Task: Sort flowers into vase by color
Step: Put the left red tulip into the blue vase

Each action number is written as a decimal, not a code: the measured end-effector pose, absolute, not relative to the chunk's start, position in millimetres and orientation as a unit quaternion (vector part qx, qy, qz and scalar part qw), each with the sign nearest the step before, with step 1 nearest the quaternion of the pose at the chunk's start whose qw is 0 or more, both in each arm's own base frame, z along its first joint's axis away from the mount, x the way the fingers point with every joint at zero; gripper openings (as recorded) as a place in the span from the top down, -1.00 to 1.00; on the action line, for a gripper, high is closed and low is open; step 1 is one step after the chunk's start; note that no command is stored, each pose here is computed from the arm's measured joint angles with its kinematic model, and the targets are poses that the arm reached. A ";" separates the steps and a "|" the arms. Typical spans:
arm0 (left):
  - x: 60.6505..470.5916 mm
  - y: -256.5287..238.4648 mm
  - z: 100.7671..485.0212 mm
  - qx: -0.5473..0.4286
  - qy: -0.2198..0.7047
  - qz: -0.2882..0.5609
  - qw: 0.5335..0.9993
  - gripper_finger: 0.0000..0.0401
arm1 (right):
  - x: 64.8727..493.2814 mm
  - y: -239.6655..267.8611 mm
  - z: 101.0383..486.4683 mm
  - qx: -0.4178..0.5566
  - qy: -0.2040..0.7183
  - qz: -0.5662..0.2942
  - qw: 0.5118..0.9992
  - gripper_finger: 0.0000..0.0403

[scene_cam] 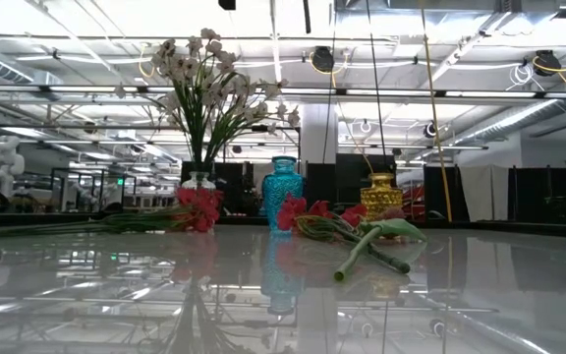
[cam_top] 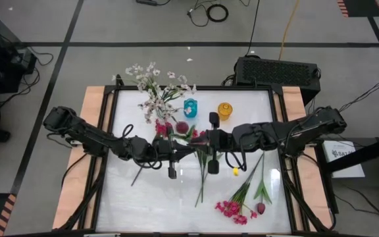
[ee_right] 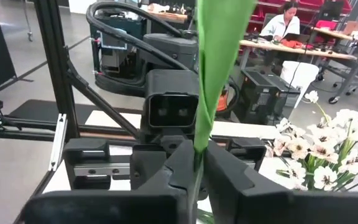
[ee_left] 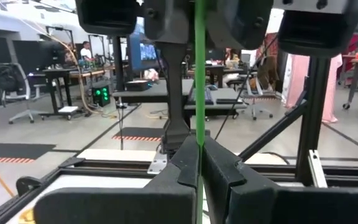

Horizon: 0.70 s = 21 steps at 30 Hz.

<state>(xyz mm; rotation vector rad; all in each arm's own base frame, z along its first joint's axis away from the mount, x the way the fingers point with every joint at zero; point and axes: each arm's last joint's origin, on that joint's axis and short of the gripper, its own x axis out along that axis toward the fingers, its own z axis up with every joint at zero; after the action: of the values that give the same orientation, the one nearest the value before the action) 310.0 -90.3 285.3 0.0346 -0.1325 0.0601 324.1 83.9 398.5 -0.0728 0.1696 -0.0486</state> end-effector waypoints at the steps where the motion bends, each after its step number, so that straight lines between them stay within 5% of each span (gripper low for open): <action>1: 310.9 -89.8 284.5 0.017 -0.067 0.031 0.997 0.96 | 324.1 83.8 398.5 -0.036 0.085 -0.024 0.995 0.91; 8: 311.6 -87.2 284.0 0.027 -0.064 0.051 0.996 0.88 | 324.7 81.2 397.5 -0.055 0.089 -0.029 0.994 0.99; 17: 277.8 -88.6 305.6 0.036 -0.016 0.201 0.979 -0.05 | 309.6 40.6 414.7 -0.102 0.086 -0.076 0.988 0.99; 21: 263.1 -97.8 309.6 0.045 0.003 0.226 0.973 -0.30 | 295.5 16.3 426.4 -0.098 0.078 -0.088 0.988 1.00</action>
<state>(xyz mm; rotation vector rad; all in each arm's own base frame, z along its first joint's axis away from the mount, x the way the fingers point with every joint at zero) 263.1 -97.8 309.6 0.0902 0.0070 0.4565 295.5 16.3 426.4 -0.1970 0.1562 -0.1774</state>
